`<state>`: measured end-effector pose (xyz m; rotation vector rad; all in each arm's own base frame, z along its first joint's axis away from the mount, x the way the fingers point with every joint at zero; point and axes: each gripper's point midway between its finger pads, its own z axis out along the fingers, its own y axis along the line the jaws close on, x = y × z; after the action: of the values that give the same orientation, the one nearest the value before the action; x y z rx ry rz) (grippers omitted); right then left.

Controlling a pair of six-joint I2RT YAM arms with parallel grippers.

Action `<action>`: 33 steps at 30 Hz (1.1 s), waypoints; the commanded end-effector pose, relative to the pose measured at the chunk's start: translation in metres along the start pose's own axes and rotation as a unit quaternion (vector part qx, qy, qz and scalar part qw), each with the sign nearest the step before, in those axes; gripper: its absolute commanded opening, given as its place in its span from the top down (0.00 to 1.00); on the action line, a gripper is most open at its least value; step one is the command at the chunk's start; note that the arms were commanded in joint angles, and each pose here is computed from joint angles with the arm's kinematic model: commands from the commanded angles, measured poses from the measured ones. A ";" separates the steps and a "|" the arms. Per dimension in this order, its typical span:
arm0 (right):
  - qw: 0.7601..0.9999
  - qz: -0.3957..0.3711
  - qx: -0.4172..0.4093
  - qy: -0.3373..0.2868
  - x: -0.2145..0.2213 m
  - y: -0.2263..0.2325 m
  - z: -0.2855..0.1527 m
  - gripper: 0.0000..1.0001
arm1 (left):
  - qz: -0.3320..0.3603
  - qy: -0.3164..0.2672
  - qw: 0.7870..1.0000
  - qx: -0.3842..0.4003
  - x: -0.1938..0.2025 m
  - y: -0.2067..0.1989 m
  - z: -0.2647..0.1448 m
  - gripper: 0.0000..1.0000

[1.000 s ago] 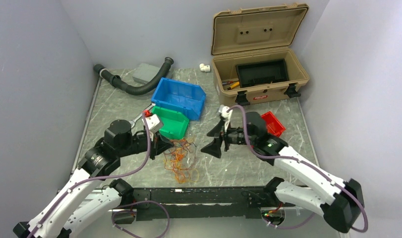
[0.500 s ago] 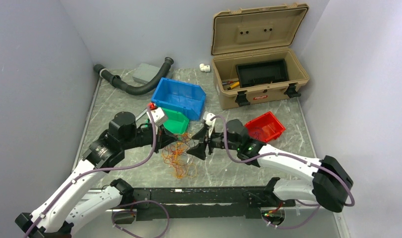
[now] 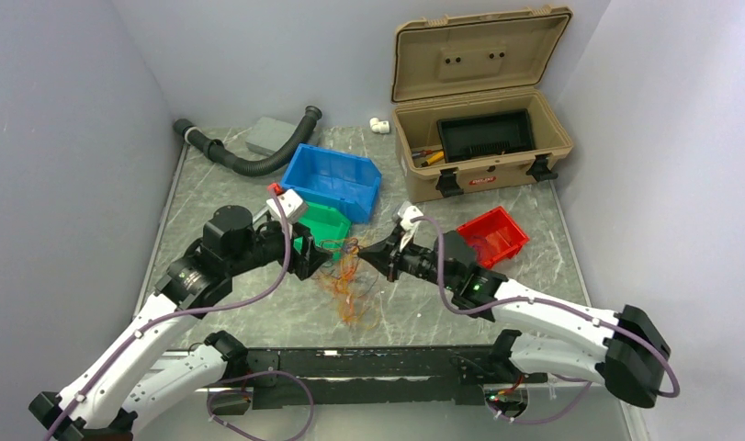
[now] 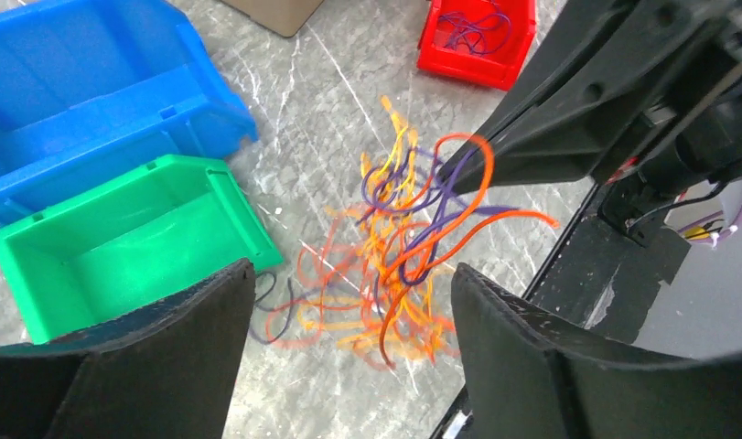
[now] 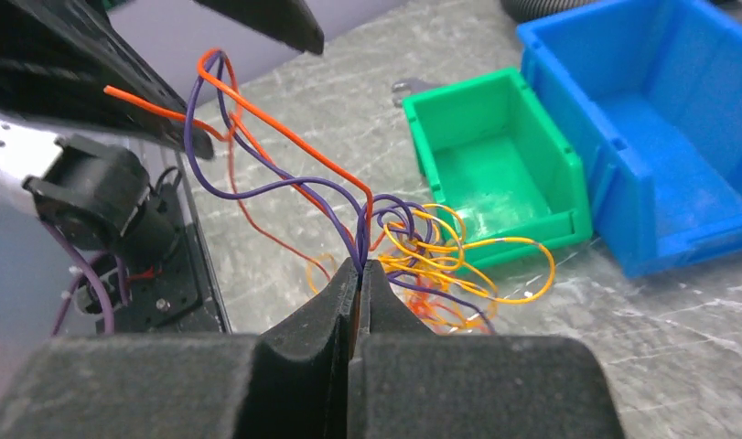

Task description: Untangle the cables

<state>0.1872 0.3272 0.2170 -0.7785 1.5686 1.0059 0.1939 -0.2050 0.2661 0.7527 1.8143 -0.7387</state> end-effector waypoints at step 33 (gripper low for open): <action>0.724 0.238 0.641 -0.089 0.026 -0.191 -0.200 1.00 | -0.129 -0.015 0.841 -0.526 0.026 0.157 -0.109 1.00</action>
<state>0.2774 0.1182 0.1828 0.4312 1.9337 0.2090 0.2486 -0.0813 0.2451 0.0681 2.0179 -0.0706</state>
